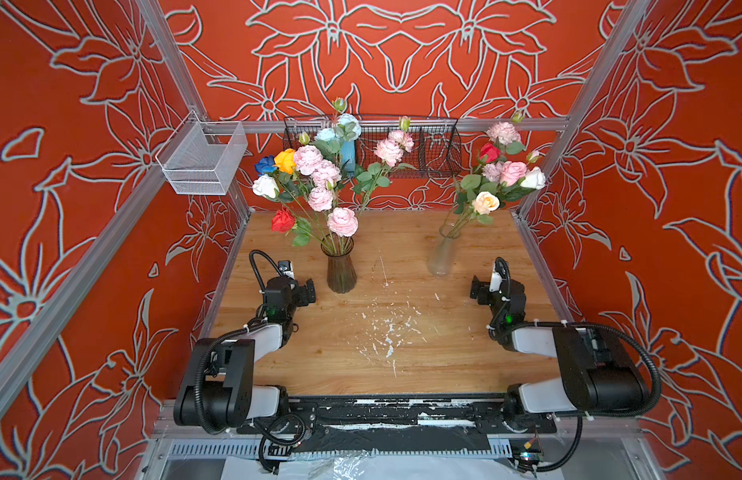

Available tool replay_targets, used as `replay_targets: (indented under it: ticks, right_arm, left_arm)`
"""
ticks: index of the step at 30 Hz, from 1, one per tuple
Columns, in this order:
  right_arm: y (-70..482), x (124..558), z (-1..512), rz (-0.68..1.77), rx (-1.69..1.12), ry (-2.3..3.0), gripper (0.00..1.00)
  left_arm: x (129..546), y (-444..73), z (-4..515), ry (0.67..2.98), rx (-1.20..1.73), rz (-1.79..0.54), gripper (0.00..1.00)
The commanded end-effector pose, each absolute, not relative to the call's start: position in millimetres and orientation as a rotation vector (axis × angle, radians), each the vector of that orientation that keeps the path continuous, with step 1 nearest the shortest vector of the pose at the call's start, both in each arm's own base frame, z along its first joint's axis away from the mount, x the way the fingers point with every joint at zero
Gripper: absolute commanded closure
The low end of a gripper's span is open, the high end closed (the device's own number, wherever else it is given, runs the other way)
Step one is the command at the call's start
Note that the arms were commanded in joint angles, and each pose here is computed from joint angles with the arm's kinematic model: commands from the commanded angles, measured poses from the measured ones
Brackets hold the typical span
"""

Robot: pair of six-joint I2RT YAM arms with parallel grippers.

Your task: Arrange the flowers into the vase

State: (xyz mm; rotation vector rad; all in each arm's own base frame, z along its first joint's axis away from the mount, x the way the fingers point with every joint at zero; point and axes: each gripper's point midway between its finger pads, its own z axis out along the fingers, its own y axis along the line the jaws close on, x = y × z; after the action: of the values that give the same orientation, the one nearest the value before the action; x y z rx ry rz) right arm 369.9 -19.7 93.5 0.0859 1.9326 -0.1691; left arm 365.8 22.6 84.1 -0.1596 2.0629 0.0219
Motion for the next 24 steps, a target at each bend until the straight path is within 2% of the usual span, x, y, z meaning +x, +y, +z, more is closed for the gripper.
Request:
replay_targets:
  ticks: [1,24]
  right_arm:
    - [-19.8,370.1,95.8,-0.162,0.110,1.920,0.03]
    - [-20.0,369.0,94.3,-0.165,0.108,1.941,0.03]
  left_arm:
    - [365.5,20.0,84.2,2.066,-0.154,0.001,0.03]
    - [365.1,20.7,84.2,2.065,-0.157,0.003,0.03]
